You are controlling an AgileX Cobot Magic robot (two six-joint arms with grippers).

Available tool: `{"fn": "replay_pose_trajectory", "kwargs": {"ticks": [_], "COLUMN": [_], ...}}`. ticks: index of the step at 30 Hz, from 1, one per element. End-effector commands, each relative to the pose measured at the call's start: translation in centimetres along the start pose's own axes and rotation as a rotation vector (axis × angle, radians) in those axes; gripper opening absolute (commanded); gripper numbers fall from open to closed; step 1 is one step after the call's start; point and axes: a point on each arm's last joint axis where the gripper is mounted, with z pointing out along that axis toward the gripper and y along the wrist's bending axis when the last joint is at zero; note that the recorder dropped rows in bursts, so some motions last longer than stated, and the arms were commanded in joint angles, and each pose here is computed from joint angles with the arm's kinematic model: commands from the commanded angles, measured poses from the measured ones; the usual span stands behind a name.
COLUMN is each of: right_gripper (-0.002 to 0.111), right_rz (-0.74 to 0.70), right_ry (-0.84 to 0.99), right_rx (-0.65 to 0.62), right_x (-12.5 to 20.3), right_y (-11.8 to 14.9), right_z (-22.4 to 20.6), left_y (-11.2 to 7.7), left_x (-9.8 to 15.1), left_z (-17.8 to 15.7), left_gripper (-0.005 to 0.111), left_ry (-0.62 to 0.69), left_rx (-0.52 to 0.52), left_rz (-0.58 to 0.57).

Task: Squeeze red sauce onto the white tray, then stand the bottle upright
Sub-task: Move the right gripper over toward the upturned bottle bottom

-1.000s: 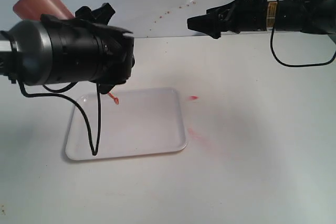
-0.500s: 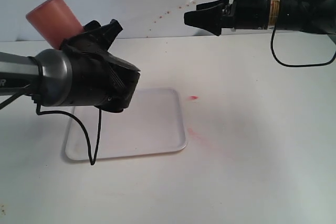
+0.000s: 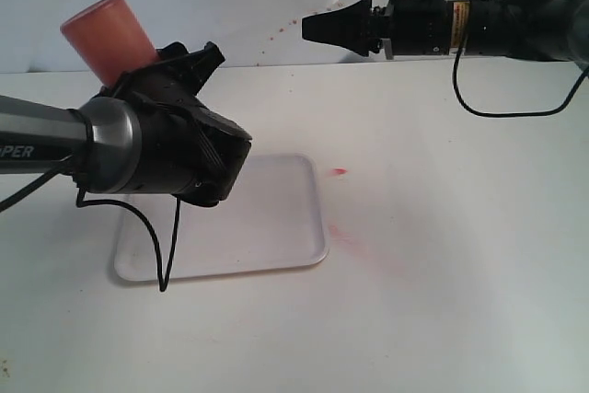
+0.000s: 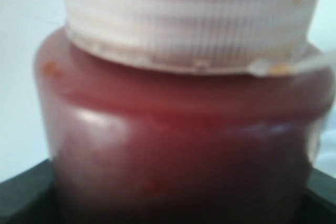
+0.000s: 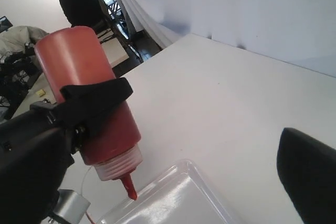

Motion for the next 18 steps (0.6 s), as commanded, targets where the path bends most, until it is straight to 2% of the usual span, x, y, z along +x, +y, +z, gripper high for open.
{"fn": "replay_pose_trajectory", "kwargs": {"ticks": [1,7,10,12,14,16,18], "right_gripper": [0.103,0.101,0.091,0.074,0.051,0.022,0.0], "right_rz": [0.033,0.082,0.083,0.063,0.01,-0.061,-0.137], "right_ry": [-0.006,0.057,0.059,0.067,0.08,0.091,0.092], "right_rx": [-0.015,0.046,0.075,0.064,0.024,-0.037,-0.099], "right_x": [-0.2,0.4,0.4,0.6,0.7,0.9,0.8], "right_y": [0.3,-0.2,-0.3,0.1,0.7,1.6,2.8], "right_z": [0.2,0.3,0.8,1.4,2.1,3.0,3.8], "left_y": [0.4,0.5,0.6,0.6,0.6,0.6,0.6], "left_x": [0.9,0.9,1.0,1.0,1.0,1.0,1.0], "left_z": [-0.3,-0.3,-0.3,-0.4,-0.4,-0.4,-0.4], "left_gripper": [0.0,0.0,0.0,0.0,0.0,0.0,0.0], "left_ry": [0.056,0.062,0.067,0.069,0.07,0.07,0.07], "left_rx": [-0.035,-0.046,-0.053,-0.056,-0.057,-0.057,-0.057], "left_rz": [-0.006,-0.001,0.002,0.004,0.004,0.004,0.004]}}
